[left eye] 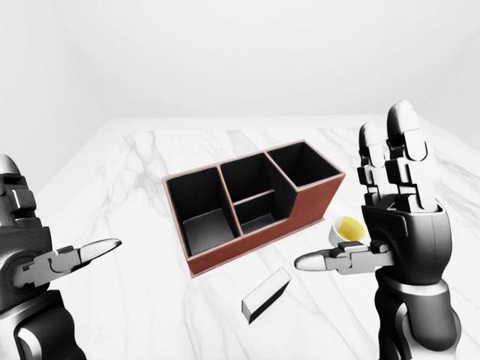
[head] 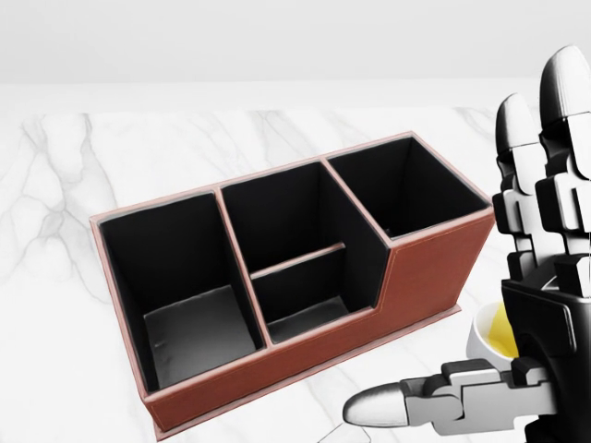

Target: Pick up the book and place it in the front compartment of the caddy.

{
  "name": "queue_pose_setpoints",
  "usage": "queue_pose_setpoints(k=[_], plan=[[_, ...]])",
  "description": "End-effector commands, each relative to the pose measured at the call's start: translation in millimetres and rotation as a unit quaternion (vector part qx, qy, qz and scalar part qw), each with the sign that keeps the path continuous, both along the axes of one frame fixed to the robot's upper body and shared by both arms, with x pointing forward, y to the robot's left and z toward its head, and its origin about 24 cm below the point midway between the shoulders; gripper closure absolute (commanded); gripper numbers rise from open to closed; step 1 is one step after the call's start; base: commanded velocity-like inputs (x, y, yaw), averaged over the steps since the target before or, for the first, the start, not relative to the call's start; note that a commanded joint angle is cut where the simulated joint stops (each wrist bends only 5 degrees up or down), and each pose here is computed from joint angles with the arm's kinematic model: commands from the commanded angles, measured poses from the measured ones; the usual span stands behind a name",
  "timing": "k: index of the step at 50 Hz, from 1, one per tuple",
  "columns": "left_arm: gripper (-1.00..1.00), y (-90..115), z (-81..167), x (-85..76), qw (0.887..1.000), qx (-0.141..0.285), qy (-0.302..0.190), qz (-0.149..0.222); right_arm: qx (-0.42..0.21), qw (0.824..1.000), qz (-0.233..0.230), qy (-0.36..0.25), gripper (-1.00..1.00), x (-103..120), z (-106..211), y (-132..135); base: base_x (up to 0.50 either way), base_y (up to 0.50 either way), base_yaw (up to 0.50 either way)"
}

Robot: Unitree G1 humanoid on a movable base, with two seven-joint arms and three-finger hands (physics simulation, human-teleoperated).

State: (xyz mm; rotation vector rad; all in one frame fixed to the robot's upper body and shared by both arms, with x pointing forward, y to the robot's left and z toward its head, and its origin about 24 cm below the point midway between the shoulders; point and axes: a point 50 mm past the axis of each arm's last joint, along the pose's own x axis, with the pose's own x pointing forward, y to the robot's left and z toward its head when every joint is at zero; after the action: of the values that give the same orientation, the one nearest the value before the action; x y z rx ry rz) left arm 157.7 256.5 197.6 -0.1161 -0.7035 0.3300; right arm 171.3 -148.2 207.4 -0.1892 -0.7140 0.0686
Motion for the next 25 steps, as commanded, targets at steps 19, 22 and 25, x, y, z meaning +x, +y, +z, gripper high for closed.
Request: queue_pose_setpoints(k=[19, 22, 25], plan=[[-1.00, 2.6, -6.2, 4.5, 1.000, -0.003, 0.015, -0.002, -0.119, 0.992, 0.021, -0.044, -1.00, -20.2, 19.5, -7.0, 0.00, 0.00, 0.00], [-1.00, 1.9, -3.8, 4.4, 1.000, -0.002, 0.010, -0.002, -0.143, 0.989, 0.022, -0.035, -1.00, -20.0, 18.0, -6.6, 0.00, 0.00, 0.00], [-1.00, 1.0, -2.3, 5.0, 1.000, -0.001, 0.007, -0.004, -0.166, 0.985, 0.021, -0.037, -1.00, -19.5, 19.7, -7.3, 0.00, 0.00, 0.00]])
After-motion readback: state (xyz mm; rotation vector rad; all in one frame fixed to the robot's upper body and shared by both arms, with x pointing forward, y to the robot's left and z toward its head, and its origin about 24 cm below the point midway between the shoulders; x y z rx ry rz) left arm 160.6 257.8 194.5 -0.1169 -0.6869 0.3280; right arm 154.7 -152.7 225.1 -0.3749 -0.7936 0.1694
